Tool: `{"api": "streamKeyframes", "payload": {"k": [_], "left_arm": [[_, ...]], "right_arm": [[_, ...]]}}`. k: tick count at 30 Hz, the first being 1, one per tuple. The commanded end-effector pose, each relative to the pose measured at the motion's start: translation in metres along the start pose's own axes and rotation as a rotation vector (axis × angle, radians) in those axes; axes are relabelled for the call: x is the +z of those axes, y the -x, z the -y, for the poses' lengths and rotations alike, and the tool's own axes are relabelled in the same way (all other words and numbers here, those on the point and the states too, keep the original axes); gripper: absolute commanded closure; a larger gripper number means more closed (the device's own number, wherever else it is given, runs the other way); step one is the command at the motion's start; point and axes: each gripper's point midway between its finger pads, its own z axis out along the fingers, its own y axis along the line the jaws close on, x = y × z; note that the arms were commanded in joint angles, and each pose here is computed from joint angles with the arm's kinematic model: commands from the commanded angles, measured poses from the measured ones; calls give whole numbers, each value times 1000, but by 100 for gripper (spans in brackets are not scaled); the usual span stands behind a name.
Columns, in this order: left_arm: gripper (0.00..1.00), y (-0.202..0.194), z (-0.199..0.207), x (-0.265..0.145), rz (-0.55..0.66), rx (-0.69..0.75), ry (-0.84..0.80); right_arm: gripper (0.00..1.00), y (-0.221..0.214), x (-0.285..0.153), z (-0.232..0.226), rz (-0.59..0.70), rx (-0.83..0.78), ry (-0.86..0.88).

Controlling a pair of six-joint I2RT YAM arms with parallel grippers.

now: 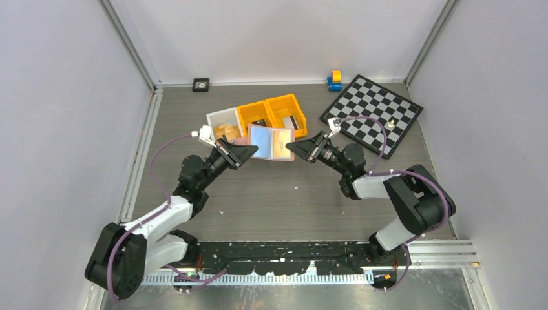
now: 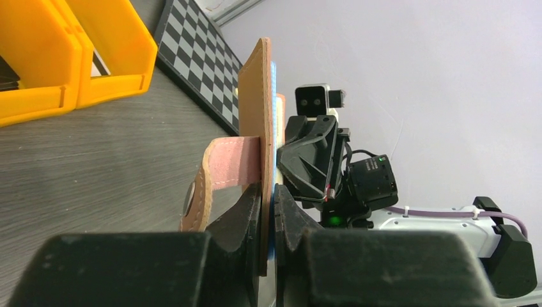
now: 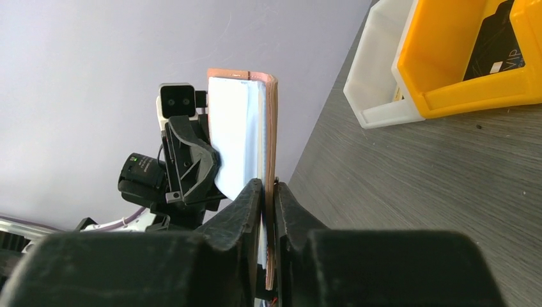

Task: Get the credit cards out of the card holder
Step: Remove the credit card from the card holder.

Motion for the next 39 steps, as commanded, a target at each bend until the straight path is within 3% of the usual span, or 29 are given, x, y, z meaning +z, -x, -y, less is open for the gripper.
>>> {"api": "streamKeyframes", "payload": {"k": [1, 4, 5, 7, 8, 9, 12, 13, 15, 18, 20, 23, 26, 28, 39], "left_arm": [[100, 16, 12, 1, 55, 51, -25], [100, 15, 0, 0, 54, 55, 39], [93, 16, -10, -2, 57, 52, 96], [68, 25, -37, -10, 101, 60, 269], [62, 29, -48, -15, 117, 67, 346], [56, 33, -54, -20, 128, 100, 394], [25, 44, -53, -26, 155, 153, 435], [17, 47, -54, -29, 172, 149, 455], [12, 51, -50, -33, 192, 158, 460], [15, 51, -34, -32, 182, 197, 381], [21, 46, -7, -21, 156, 211, 216], [41, 27, 22, -7, 49, 211, 33], [58, 4, 33, 6, -109, 189, -45], [64, -4, 39, 13, -173, 173, -86], [59, -25, 28, 29, -289, 62, -119]], "right_arm": [[86, 8, -2, -22, 26, -45, 79], [97, 8, -1, -22, 24, -42, 79], [99, 8, -1, -20, 23, -38, 71], [99, 10, 0, -13, 28, -34, 38], [99, 11, 0, -10, 31, -35, 21], [99, 11, -1, -5, 33, -34, -2], [100, 12, -2, 4, 37, -44, -64], [100, 14, -3, 6, 41, -55, -82], [99, 15, -5, 12, 42, -77, -127], [99, 18, -8, 18, 49, -114, -181], [100, 18, -8, 17, 48, -118, -181], [99, 17, -6, 14, 40, -113, -164], [100, 16, -5, 11, 34, -101, -139], [100, 15, -4, 5, 30, -98, -115], [100, 0, 6, -25, -27, -68, 45]]}}
